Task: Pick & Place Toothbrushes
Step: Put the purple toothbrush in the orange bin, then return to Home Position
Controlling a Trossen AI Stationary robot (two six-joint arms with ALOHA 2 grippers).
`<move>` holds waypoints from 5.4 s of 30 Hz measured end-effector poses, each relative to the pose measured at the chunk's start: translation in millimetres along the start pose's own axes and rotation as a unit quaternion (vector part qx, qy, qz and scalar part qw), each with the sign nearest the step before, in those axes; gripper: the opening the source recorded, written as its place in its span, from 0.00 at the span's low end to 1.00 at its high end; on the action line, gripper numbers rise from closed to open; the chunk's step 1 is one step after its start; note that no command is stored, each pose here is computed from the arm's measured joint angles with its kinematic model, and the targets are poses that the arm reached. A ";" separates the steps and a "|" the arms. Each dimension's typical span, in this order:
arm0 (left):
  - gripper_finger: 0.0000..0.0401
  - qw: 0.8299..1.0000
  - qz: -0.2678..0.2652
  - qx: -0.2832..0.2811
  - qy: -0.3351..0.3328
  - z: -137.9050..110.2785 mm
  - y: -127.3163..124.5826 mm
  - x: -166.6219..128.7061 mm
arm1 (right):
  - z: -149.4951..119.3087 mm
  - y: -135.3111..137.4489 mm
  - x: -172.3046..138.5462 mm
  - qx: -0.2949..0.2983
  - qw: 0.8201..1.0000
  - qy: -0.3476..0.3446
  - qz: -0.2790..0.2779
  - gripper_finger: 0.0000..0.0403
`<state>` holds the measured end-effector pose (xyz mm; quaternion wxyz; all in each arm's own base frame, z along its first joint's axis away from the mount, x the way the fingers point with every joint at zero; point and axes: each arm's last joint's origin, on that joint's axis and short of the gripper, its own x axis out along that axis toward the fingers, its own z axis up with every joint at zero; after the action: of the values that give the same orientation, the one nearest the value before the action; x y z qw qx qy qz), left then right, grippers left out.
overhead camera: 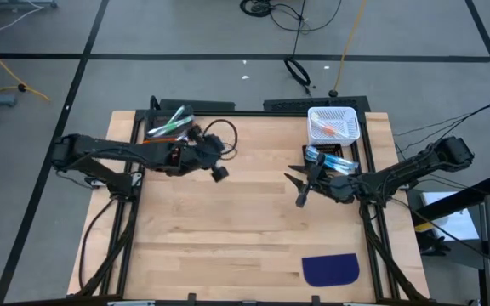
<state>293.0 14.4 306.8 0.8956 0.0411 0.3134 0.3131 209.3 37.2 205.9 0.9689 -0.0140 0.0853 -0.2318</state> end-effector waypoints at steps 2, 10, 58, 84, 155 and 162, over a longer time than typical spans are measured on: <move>0.00 0.999 0.021 -0.001 0.042 -9.2 9.3 -1.1 | -0.5 0.0 0.0 -0.002 1.000 0.002 0.000 0.30; 0.00 0.981 0.103 -0.019 0.161 -33.1 37.9 -1.3 | -1.3 0.0 -0.1 -0.006 1.000 0.006 0.000 0.30; 0.25 0.894 0.230 -0.100 0.372 -151.0 85.2 39.2 | -2.9 -0.2 -0.2 -0.011 1.000 0.011 -0.001 0.27; 0.47 0.977 0.112 -0.099 0.153 -98.2 68.3 -20.1 | -0.8 -2.4 -2.7 -0.049 0.999 0.007 -0.001 0.27; 0.40 0.900 -0.092 -0.273 -0.325 -217.6 77.0 -46.2 | -11.6 -99.1 -96.4 0.163 0.938 -0.306 -0.022 0.27; 0.40 0.875 -0.073 -0.302 -0.370 -214.0 86.5 -52.9 | -12.7 -99.0 -94.8 0.157 0.941 -0.299 -0.028 0.27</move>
<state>88.9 26.4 187.3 0.9353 -0.1419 -0.1490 0.2878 79.7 -8.2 215.0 0.9328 0.0674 -0.2465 -0.2541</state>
